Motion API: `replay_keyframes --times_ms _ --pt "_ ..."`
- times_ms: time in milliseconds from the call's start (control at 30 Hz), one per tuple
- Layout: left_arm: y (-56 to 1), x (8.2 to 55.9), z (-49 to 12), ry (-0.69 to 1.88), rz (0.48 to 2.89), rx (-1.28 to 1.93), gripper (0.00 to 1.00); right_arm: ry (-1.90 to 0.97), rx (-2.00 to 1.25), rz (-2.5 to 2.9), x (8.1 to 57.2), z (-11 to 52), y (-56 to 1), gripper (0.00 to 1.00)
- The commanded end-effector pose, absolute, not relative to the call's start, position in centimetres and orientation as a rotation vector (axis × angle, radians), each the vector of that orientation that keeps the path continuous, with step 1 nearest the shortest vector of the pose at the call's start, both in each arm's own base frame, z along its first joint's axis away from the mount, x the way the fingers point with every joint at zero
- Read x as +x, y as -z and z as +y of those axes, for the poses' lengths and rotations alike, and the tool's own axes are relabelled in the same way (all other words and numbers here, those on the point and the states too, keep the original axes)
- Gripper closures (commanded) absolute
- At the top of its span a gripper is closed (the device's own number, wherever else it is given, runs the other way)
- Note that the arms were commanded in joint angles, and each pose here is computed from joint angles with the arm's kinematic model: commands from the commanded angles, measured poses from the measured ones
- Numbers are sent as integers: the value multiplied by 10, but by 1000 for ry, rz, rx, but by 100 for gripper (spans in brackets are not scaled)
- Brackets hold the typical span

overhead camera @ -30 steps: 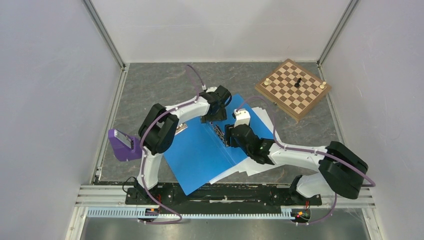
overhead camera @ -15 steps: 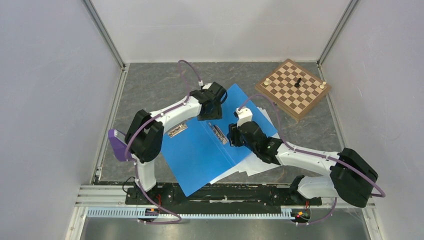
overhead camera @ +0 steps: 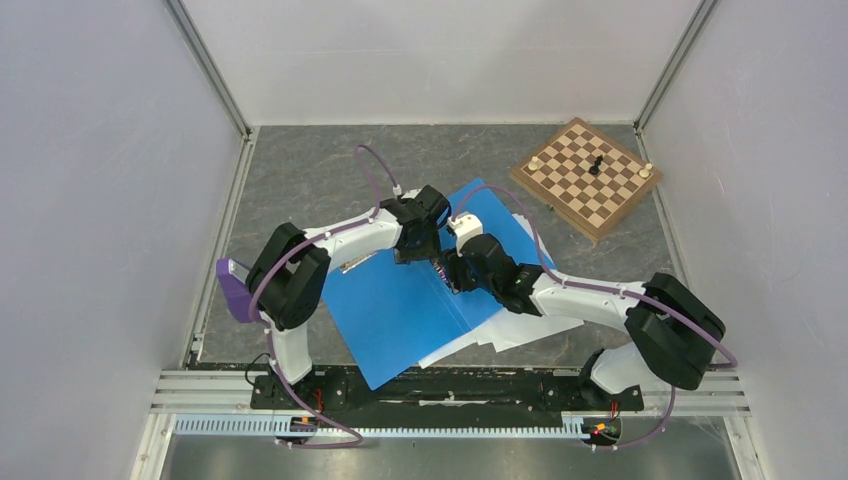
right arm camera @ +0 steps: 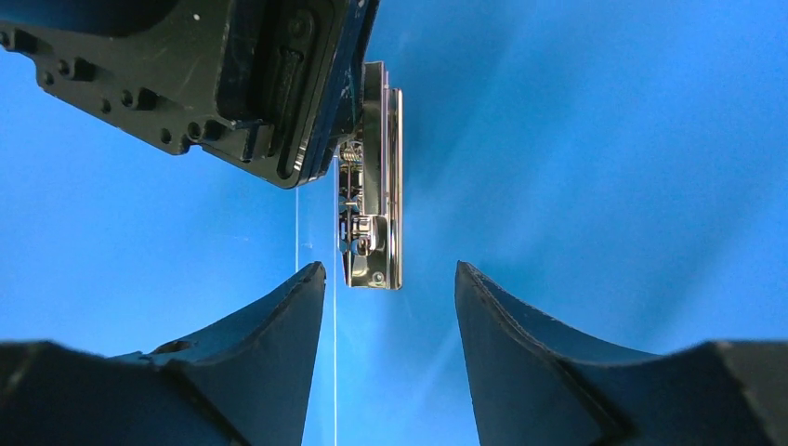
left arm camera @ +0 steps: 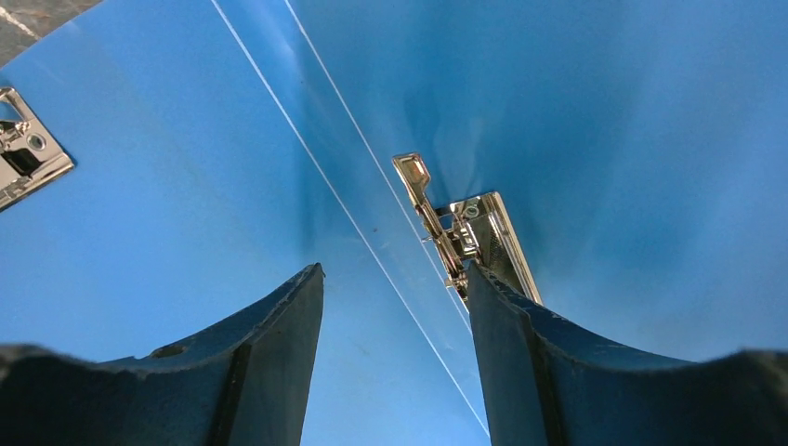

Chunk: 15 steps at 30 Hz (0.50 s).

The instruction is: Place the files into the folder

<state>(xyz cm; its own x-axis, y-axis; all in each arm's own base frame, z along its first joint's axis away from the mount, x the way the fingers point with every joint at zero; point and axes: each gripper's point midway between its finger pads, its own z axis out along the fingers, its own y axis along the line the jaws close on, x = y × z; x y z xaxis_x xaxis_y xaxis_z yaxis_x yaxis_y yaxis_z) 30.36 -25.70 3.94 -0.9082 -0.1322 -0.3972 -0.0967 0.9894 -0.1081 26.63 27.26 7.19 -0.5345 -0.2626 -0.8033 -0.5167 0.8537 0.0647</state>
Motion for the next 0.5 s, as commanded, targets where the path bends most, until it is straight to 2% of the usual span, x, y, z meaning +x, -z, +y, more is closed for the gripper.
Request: replay_keyframes --times_ms 0,200,467 --pt "-60 321 -283 256 2655 -223 37 -372 -529 2080 280 274 -104 43" --pt "-60 319 -280 245 2652 -234 46 -384 -510 2066 279 266 -115 43" --pt "-85 308 -277 315 2623 -229 49 -381 -491 2061 279 258 -121 43"
